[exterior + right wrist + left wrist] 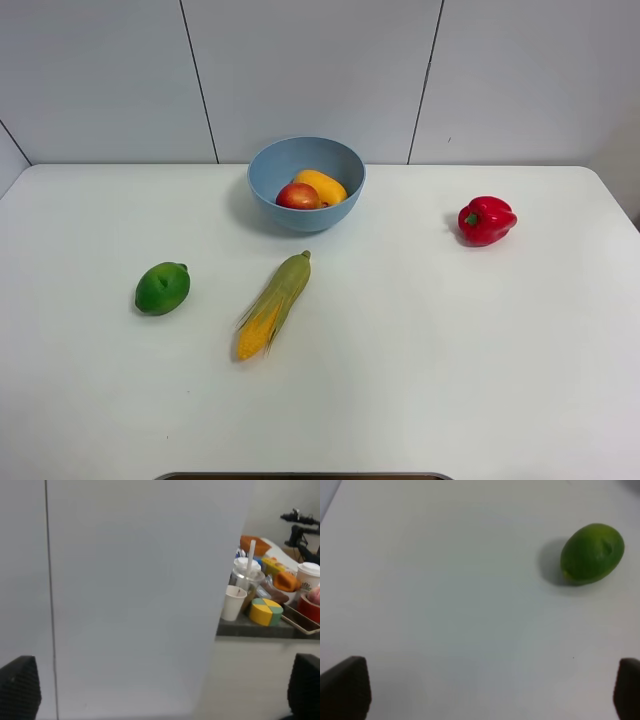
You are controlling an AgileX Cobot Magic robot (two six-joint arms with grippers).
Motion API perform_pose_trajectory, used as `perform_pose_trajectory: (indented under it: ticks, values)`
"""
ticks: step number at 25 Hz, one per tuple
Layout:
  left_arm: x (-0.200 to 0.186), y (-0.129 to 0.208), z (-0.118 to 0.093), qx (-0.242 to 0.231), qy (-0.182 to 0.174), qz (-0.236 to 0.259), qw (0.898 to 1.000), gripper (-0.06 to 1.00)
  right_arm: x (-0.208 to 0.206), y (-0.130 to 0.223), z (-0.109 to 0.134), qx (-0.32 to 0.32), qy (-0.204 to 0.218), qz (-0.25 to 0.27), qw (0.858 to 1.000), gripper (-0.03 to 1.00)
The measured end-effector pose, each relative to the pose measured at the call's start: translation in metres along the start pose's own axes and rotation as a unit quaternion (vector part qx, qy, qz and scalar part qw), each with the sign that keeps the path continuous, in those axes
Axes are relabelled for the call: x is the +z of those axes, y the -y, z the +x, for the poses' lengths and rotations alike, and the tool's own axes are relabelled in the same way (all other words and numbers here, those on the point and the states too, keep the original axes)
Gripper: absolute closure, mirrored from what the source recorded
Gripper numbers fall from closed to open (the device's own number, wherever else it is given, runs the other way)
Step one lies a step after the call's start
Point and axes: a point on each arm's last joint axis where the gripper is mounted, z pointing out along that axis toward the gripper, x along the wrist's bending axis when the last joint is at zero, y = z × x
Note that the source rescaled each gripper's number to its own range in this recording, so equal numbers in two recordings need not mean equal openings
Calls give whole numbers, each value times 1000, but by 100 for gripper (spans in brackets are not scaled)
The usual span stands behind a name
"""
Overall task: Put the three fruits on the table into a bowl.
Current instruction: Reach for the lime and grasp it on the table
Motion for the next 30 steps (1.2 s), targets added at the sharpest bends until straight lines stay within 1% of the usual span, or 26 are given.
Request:
perform_pose_trajectory:
  ticks: [2,4,7,9,13,17,22,28,30]
  values:
    - [0,0,0,0,0,0,1000,-6,-16,3,1,6,0,-12,1000,-3]
    - [0,0,0,0,0,0,1000,-6,-25,12,4,6,4,-11,1000,-3]
    - [0,0,0,0,0,0,1000,-6,-29,37,9,1,21,19,1000,-3]
    - [0,0,0,0,0,0,1000,-6,-25,60,14,-1,25,51,998,-3]
    - [0,0,0,0,0,0,1000,-6,-12,108,23,-1,6,120,993,-3]
    - [0,0,0,0,0,0,1000,-6,-3,153,29,-2,-3,161,987,-3]
    - [0,0,0,0,0,0,1000,-6,-4,197,34,9,-9,185,983,-3]
    - [0,0,0,0,0,0,1000,-6,-3,235,42,23,-27,212,977,-3]
    - [0,0,0,0,0,0,1000,-6,-5,246,43,24,-29,213,976,-3]
